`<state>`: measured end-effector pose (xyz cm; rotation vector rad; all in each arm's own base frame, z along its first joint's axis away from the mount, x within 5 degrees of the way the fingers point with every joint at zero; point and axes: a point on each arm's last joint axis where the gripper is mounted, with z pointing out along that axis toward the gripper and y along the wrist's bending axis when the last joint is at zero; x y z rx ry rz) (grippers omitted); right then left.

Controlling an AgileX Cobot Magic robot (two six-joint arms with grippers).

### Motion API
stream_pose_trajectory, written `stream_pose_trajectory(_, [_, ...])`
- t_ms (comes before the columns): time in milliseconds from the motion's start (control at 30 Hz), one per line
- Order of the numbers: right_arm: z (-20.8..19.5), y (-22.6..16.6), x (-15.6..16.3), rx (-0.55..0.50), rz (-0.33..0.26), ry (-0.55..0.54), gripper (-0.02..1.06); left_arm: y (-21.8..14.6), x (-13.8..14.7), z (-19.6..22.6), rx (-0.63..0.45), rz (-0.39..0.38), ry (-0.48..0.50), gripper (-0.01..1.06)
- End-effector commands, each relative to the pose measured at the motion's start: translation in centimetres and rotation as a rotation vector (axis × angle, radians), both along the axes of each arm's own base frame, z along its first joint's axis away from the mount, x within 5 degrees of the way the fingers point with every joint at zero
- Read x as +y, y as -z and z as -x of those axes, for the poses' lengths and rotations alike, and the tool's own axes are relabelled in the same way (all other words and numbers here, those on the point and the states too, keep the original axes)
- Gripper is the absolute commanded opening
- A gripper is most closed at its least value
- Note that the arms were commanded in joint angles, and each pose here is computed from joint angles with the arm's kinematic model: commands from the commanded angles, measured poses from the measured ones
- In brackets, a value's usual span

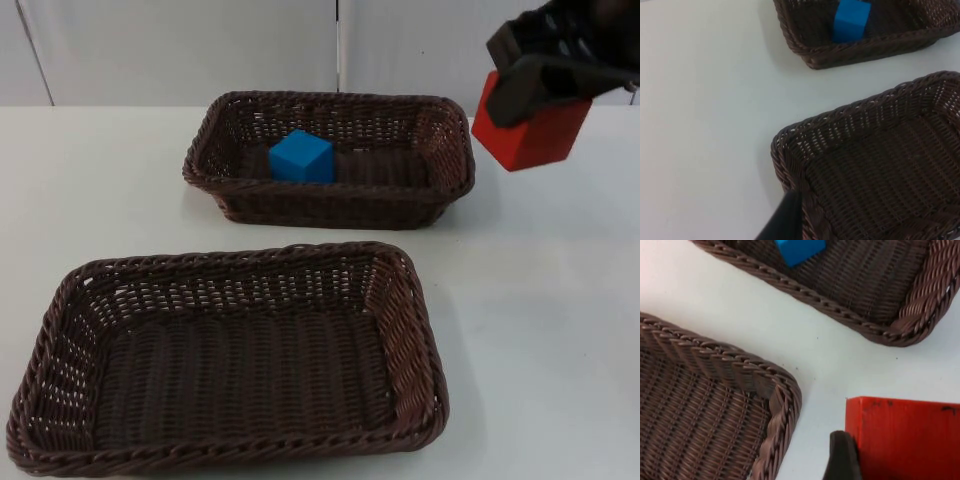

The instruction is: Pick up one cube with the left hand and place it into the upper basket. Pick up one cube with the right hand and place it into the lower basket.

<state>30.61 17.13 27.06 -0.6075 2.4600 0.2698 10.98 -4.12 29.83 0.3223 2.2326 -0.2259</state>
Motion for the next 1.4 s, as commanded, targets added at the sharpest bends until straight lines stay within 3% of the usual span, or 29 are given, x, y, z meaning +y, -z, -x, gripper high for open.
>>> stream_pose_trajectory(0, [0.2,-0.4,0.0,-0.005,-0.005,-0.005,0.00,0.0,0.0,0.2,0.002,0.008,0.004,0.91])
stream_pose_trajectory(300, [-0.9,-2.6,0.8,-0.018,0.015,-0.058,0.00,0.0,0.0,0.2,-0.001,-0.001,0.004,0.91])
stream_pose_trajectory(433, [-3.0,-2.8,2.0,0.035,0.040,-0.070,0.00,0.1,0.1,0.2,0.000,-0.011,0.003,0.91])
stream_pose_trajectory(533, [-4.6,-2.2,3.7,0.073,0.053,-0.111,0.00,0.1,0.1,0.2,-0.001,-0.012,0.003,0.91])
stream_pose_trajectory(800, [-7.5,-0.8,11.8,0.012,0.066,-0.290,0.00,0.0,0.1,0.1,-0.004,-0.016,0.003,0.91])
stream_pose_trajectory(933, [-8.7,0.5,15.4,-0.034,0.044,-0.334,0.00,0.0,0.1,0.1,-0.006,-0.015,0.003,0.91])
stream_pose_trajectory(1067, [-10.8,3.0,19.8,-0.139,-0.027,-0.362,0.00,0.0,0.1,0.1,-0.006,-0.015,0.003,0.91])
stream_pose_trajectory(1100, [-10.8,3.0,19.8,-0.139,-0.027,-0.362,0.00,0.0,0.1,0.1,-0.006,-0.015,0.003,0.91])
stream_pose_trajectory(1200, [-11.3,4.3,22.4,-0.224,-0.112,-0.389,0.00,0.0,0.1,0.1,-0.006,-0.015,0.003,0.91])
stream_pose_trajectory(1367, [-11.2,6.5,24.0,-0.220,-0.154,-0.408,0.00,0.0,0.1,0.1,-0.006,-0.015,0.003,0.91])
